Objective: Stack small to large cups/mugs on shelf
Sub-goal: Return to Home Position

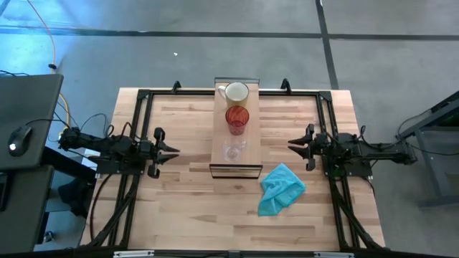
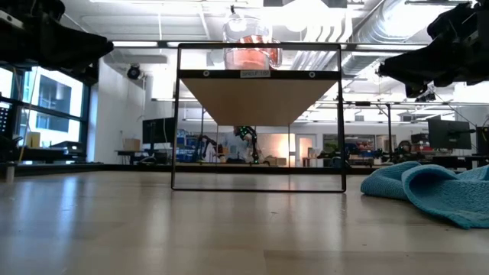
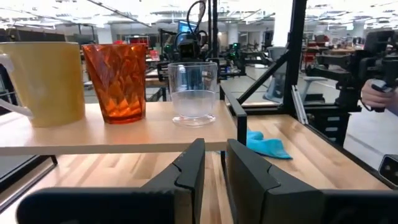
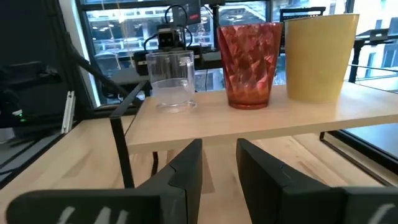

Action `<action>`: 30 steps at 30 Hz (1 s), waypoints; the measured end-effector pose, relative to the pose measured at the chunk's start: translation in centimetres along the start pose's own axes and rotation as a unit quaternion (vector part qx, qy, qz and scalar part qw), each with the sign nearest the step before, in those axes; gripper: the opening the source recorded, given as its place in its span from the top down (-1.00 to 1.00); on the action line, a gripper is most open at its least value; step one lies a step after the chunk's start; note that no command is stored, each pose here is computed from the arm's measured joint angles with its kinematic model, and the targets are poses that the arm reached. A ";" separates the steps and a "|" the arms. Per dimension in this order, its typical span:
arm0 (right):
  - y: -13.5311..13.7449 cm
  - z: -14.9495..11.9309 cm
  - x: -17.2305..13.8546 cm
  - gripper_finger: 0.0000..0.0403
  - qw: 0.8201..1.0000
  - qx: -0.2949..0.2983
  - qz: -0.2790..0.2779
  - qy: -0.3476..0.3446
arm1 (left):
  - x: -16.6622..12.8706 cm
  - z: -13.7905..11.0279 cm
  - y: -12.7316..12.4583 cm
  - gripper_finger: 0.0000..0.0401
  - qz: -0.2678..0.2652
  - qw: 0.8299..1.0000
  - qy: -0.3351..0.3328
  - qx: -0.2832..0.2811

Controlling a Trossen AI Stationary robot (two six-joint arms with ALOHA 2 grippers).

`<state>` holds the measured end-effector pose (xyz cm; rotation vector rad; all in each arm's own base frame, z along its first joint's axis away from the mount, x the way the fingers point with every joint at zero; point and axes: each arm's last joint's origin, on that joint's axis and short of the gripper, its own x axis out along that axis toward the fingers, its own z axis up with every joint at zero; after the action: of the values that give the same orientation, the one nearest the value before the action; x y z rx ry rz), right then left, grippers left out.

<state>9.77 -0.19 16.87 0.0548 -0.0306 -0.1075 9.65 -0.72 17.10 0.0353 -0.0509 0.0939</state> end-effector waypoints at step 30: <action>0.7 -0.1 -0.1 0.54 0.991 -0.043 0.124 0.006 | 0.0 0.0 0.1 0.72 0.010 1.000 -0.001 0.005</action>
<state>9.74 0.53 16.85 -0.0350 -0.0198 0.1411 9.65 -0.66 17.12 0.0442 -0.0520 0.1140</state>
